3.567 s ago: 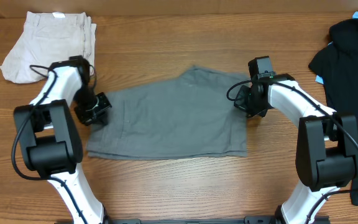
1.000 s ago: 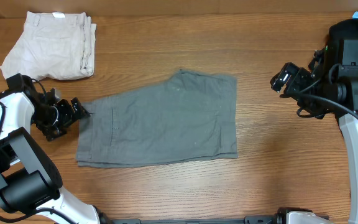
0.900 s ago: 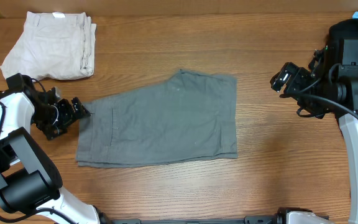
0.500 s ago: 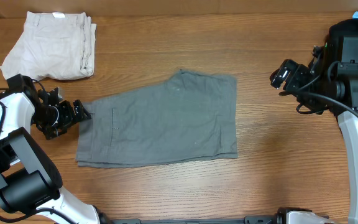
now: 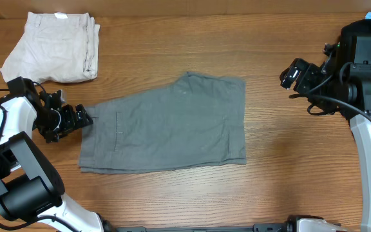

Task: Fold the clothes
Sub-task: 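Grasp the shorts' left waistband corner with the left gripper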

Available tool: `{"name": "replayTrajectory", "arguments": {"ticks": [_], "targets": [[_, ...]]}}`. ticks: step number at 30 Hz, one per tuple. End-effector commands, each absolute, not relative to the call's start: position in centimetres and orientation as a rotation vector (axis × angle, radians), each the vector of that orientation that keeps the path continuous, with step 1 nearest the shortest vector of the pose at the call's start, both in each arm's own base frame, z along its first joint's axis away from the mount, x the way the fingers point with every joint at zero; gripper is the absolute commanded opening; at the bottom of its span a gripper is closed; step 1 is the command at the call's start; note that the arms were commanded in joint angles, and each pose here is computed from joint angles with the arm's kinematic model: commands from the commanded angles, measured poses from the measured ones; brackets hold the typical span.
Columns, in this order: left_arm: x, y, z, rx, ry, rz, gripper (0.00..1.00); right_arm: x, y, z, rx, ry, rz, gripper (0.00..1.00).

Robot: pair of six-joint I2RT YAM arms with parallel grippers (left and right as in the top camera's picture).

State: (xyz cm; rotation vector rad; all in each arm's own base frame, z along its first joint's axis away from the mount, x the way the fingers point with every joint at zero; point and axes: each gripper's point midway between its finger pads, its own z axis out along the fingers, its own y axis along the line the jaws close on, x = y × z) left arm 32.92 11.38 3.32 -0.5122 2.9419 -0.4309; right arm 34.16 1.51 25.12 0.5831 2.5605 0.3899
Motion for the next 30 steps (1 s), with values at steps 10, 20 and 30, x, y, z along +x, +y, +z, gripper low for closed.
{"name": "replayTrajectory", "arguments": {"ticks": [10, 20, 30], "targets": [[33.6, 10.5, 3.3, -0.467, 2.912, -0.501, 0.96, 34.6, 1.3, 25.5, 0.555, 2.543, 0.378, 1.00], [33.0, 9.2, 0.8, -0.423, 2.963, -0.631, 0.99, 34.6, 1.3, 25.5, 0.555, 2.543, 0.378, 1.00], [32.3, 8.9, -1.0, -0.440, 3.007, -0.673, 0.85, 34.6, 1.3, 25.5, 0.555, 2.542, 0.378, 1.00]]}}
